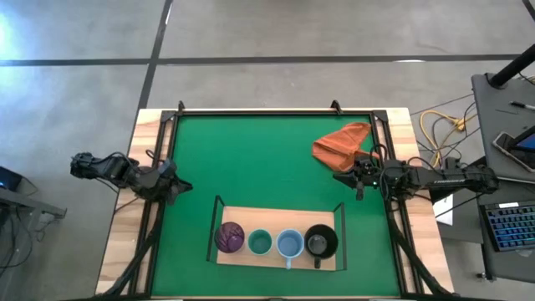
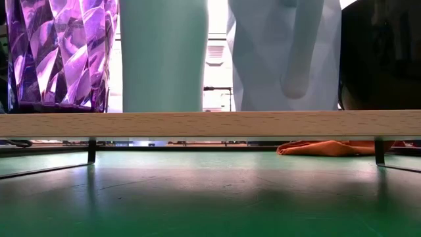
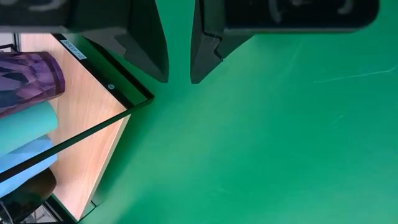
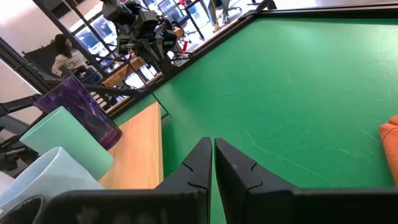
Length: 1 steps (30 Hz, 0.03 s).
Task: Stack small to large cups/mugs on shelf
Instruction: Return to Home Position
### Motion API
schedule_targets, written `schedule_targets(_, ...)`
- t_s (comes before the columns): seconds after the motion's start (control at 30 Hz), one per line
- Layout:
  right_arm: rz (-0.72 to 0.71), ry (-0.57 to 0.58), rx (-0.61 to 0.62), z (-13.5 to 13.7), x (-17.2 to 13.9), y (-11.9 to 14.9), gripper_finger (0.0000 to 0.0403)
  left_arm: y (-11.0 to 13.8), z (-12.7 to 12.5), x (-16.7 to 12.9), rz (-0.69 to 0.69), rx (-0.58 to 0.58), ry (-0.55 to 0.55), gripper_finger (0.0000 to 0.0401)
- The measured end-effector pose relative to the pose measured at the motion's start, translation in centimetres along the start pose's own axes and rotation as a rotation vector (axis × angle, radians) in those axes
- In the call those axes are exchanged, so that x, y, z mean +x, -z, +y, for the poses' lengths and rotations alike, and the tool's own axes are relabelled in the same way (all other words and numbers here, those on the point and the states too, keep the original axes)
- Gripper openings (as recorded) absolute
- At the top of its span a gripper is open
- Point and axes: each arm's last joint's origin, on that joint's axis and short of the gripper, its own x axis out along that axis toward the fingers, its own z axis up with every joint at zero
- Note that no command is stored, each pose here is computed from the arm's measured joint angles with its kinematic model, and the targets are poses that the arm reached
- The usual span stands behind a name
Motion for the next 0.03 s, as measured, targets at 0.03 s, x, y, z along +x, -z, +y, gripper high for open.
schedule_targets(0.03,0.000,0.000,0.000,0.00,0.00,0.00,0.0013,0.00,0.00,0.00,0.000,0.000,0.001,0.0052)
